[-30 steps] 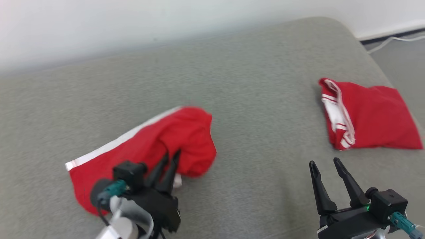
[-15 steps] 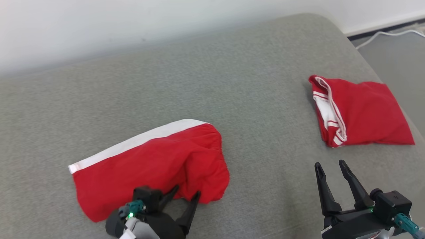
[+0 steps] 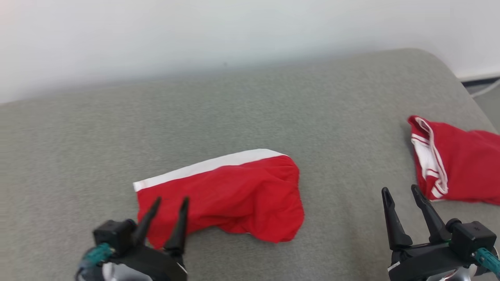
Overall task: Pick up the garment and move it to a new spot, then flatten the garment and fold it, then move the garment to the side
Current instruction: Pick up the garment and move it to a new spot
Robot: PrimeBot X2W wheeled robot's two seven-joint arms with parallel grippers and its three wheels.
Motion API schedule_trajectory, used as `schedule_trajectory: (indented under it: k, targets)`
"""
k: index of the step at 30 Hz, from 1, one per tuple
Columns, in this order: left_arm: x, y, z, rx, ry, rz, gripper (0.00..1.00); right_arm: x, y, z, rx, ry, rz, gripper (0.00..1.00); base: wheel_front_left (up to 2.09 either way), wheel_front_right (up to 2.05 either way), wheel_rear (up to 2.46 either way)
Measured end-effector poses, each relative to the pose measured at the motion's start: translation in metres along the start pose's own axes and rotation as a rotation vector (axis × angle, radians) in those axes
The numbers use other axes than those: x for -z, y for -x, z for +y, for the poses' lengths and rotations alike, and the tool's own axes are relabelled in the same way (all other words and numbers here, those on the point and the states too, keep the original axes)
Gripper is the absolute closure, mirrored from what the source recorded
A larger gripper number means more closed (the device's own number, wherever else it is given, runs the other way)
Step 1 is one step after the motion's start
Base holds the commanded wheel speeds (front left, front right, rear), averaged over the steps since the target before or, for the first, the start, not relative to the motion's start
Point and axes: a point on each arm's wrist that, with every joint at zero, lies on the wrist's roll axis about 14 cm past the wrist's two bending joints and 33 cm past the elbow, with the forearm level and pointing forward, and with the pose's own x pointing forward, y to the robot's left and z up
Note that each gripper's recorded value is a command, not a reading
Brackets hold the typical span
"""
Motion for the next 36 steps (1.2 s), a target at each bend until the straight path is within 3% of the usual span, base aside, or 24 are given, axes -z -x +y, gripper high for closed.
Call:
schedule_trajectory:
  k: [10, 19, 36]
  targets:
    - [-0.071, 0.037, 0.058, -0.175, -0.07, -0.223, 0.0, -0.008, -0.01, 0.025, -0.08, -0.007, -0.025, 0.0, 0.0, 0.0, 0.0]
    - [-0.107, 0.078, 0.101, -0.309, -0.178, -0.324, 0.0, -0.012, -0.009, 0.038, -0.121, -0.012, -0.036, 0.0, 0.0, 0.0, 0.0]
    - [-0.073, 0.117, 0.095, -0.339, -0.215, -0.262, 0.0, -0.012, 0.019, 0.022, -0.082, -0.002, -0.018, 0.0, 0.0, 0.0, 0.0]
